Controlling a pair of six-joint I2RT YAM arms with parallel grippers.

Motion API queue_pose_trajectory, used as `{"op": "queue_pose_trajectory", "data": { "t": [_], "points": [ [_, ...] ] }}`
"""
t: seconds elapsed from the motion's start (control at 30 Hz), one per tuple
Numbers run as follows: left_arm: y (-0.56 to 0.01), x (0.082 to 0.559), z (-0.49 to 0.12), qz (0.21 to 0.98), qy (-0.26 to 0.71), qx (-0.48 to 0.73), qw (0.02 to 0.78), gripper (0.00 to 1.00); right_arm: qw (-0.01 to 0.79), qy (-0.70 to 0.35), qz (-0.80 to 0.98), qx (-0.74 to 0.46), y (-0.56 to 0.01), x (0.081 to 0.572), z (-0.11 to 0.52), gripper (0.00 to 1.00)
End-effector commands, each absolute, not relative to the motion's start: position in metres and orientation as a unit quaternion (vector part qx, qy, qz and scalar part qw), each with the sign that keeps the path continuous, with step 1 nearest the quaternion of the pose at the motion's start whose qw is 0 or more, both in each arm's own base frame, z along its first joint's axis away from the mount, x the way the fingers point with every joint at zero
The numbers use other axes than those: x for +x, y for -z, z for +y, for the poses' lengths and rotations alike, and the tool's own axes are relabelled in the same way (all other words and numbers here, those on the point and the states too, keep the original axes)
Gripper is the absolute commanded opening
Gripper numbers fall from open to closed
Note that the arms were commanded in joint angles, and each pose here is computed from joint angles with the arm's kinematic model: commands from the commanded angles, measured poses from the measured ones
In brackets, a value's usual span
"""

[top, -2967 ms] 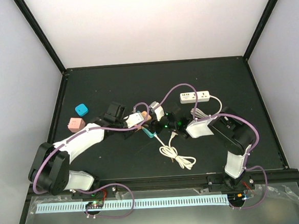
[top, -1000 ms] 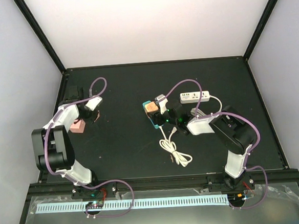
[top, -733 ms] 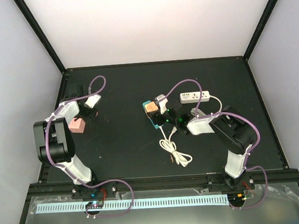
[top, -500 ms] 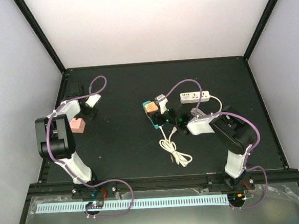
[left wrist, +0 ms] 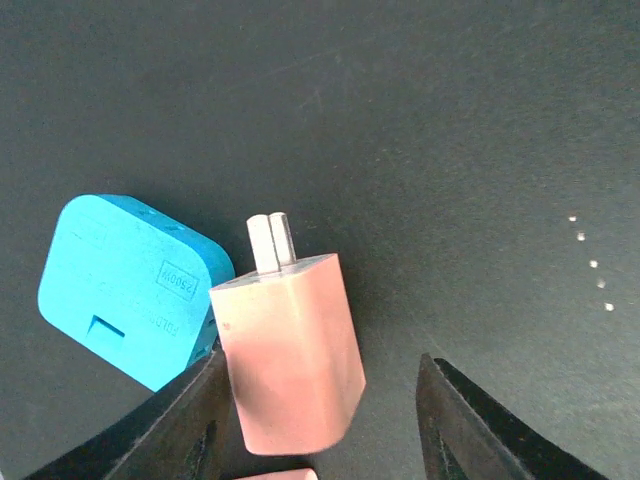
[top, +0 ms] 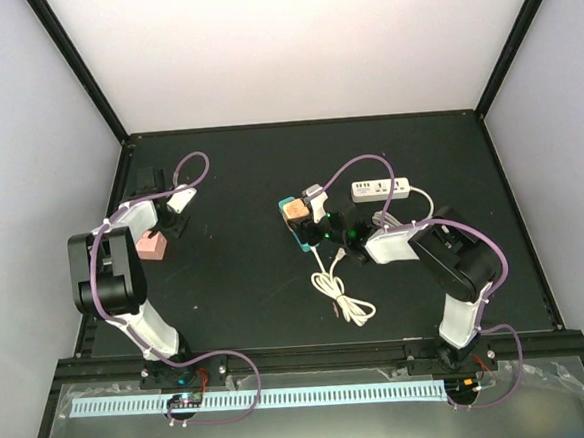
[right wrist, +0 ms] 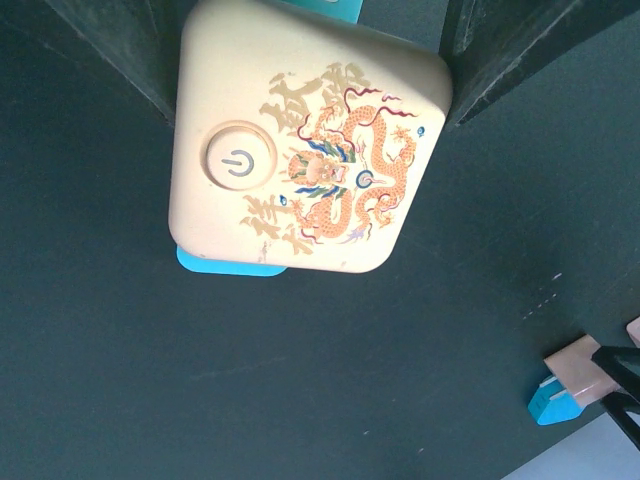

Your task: Pull the plug off the socket

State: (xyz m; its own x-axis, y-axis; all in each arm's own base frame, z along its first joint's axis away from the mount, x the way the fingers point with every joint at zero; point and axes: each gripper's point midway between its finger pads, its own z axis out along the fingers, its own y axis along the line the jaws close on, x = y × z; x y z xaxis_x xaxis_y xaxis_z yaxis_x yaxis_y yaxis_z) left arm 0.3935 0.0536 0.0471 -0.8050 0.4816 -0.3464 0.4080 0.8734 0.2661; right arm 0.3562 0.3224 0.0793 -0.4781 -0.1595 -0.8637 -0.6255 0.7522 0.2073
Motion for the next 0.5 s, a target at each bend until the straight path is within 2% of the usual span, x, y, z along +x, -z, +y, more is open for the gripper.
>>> {"op": "queue_pose_trajectory", "data": {
  "t": [0.0, 0.2, 0.23, 0.33, 0.47],
  "points": [
    [-0.067, 0.390, 0.039, 0.936, -0.075, 0.253, 0.231, 0.55, 0.367, -0.199, 0.875, -0.247, -0.015, 0.339, 0.294, 0.04],
    [-0.079, 0.377, 0.022, 0.930, -0.046, 0.272, 0.245, 0.70, 0.366, -0.204, 0.873, -0.251, -0.016, 0.338, 0.296, 0.04],
    [-0.083, 0.376, 0.019, 0.928, -0.040, 0.272, 0.250, 0.75, 0.366, -0.206, 0.872, -0.253, -0.016, 0.337, 0.297, 0.04],
    [-0.102, 0.369, 0.004, 0.922, -0.004, 0.280, 0.268, 0.98, 0.365, -0.209, 0.870, -0.257, -0.016, 0.336, 0.298, 0.03],
    [-0.130, 0.361, -0.014, 0.910, 0.041, 0.284, 0.301, 0.99, 0.364, -0.223, 0.862, -0.272, -0.018, 0.333, 0.303, 0.04]
  ]
}}
